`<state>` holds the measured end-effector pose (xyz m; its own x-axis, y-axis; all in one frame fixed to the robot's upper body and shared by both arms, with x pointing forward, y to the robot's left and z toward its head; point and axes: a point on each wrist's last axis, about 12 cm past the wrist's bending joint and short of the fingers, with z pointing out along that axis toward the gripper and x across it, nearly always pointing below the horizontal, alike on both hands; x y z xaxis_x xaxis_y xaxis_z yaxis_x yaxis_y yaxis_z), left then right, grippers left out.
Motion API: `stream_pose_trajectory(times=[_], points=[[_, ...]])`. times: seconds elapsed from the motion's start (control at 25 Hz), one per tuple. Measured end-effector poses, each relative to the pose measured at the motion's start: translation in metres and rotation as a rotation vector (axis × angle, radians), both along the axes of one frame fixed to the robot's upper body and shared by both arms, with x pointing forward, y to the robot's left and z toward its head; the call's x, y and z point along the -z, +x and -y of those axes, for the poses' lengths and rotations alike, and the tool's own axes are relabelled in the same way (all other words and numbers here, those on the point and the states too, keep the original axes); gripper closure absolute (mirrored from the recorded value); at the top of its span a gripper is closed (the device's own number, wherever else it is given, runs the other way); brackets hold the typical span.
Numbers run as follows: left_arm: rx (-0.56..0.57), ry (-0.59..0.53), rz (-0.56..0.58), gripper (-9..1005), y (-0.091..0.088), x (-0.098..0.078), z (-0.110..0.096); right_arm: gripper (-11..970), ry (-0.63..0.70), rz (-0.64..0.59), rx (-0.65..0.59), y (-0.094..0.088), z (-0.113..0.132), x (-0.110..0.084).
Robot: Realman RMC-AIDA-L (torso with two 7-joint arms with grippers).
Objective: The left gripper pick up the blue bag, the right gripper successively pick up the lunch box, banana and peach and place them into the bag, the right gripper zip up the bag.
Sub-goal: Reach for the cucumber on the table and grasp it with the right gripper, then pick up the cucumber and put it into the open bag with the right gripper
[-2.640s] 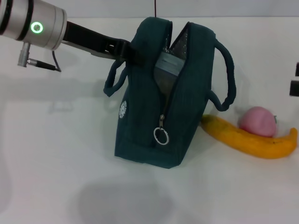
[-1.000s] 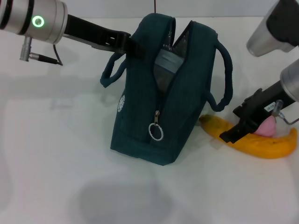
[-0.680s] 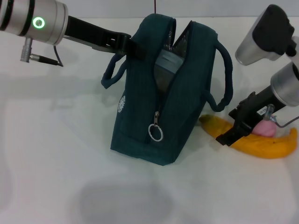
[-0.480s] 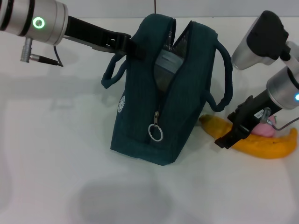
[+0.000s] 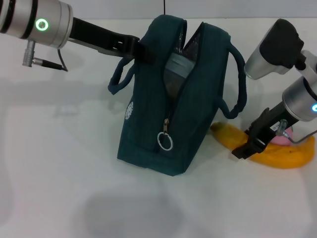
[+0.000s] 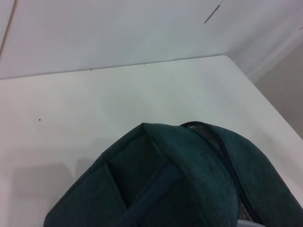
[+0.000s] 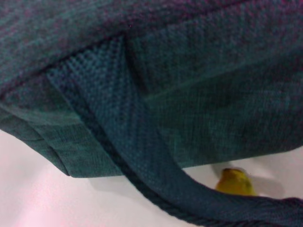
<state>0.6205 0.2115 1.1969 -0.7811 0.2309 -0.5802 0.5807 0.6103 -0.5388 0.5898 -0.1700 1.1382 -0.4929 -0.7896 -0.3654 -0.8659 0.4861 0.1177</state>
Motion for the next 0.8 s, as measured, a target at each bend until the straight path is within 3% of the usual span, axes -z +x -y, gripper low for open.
stream_pose_trajectory(times=[0.28, 0.48, 0.6, 0.8], points=[[0.002, -0.001, -0.002, 942, 0.000, 0.001, 0.001, 399, 0.014, 0.001, 0.027, 0.002, 0.007, -0.003], [0.001, -0.002, -0.009, 942, -0.001, 0.002, 0.001, 530, 0.092, -0.031, 0.092, 0.003, 0.026, -0.011], [0.001, -0.003, -0.010, 942, -0.001, 0.002, 0.002, 530, 0.229, -0.099, 0.104, -0.001, 0.042, -0.021], [0.004, -0.005, -0.010, 942, -0.001, 0.001, 0.003, 530, 0.623, -0.343, 0.104, -0.021, 0.087, -0.043]])
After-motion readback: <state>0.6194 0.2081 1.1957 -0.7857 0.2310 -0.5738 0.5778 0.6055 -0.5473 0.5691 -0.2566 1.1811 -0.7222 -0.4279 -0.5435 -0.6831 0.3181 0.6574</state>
